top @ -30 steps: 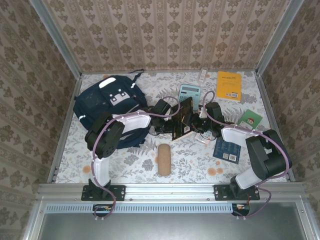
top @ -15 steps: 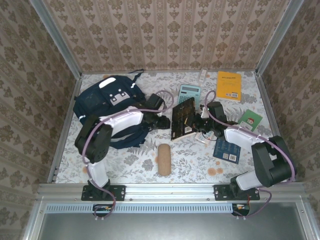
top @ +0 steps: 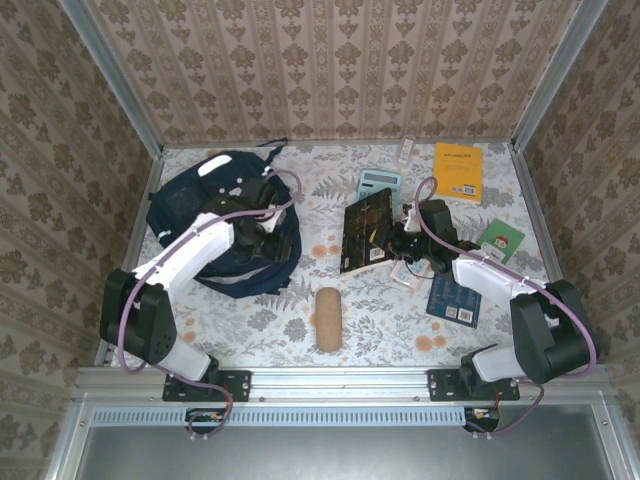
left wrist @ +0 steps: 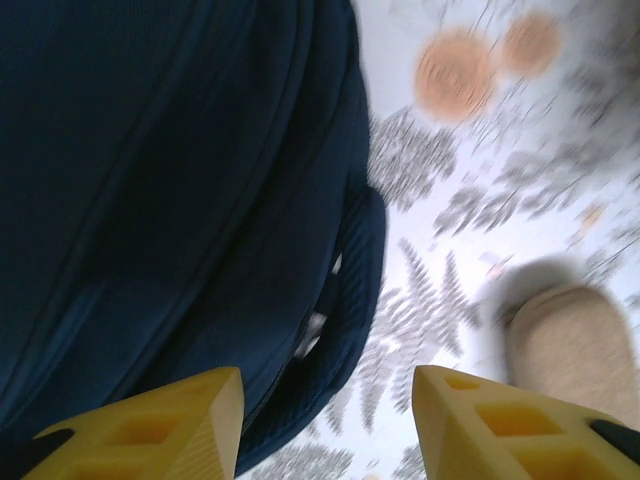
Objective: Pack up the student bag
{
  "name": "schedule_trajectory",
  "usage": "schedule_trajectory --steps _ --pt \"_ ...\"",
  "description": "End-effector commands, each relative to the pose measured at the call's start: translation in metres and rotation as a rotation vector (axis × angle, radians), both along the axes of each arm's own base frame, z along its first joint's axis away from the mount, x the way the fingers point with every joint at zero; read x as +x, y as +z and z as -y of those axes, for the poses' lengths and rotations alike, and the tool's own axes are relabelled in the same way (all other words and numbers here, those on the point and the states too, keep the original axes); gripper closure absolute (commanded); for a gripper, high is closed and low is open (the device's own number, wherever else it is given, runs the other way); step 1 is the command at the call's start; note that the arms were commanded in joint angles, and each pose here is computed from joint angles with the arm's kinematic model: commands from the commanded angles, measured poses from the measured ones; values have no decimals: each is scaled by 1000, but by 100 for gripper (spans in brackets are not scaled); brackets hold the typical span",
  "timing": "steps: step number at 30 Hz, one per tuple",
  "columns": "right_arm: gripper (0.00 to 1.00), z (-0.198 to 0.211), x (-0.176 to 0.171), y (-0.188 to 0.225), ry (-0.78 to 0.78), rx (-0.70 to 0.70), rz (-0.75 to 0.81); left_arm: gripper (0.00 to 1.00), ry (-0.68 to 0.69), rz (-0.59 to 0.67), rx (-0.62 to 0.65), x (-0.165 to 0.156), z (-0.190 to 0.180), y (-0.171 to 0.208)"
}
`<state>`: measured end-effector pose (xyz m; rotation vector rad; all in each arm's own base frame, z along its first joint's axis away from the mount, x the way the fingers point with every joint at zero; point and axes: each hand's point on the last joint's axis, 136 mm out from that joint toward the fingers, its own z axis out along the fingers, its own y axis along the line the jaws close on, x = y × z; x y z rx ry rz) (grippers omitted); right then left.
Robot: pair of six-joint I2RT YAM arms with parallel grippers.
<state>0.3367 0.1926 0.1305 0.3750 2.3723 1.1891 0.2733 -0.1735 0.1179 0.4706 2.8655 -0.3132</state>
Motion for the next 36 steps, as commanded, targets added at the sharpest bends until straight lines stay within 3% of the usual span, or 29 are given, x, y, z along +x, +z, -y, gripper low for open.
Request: schedule_trajectory --steps 1,16,17,20,29,30,34,36 --pt "100 -9 18 42 14 70 120 48 -78 -47 126 -28 -28 -8" --pt "100 -14 9 37 28 77 107 50 -62 40 247 4 -42 -28" --pt "100 -14 8 37 27 78 104 53 -64 43 247 5 -42 -28" --pt "100 -16 7 36 29 82 103 64 -80 19 229 3 -37 -34" --pt "100 -22 10 43 40 94 118 61 -115 -33 192 -9 -31 -44" --pt "100 -23 10 44 43 98 119 65 -113 -35 196 -8 -31 -45" --pt "100 -29 12 54 52 118 137 100 -98 -27 189 -4 -29 -38" --pt "100 -32 13 61 52 137 150 100 -82 -4 174 0 -26 -26"
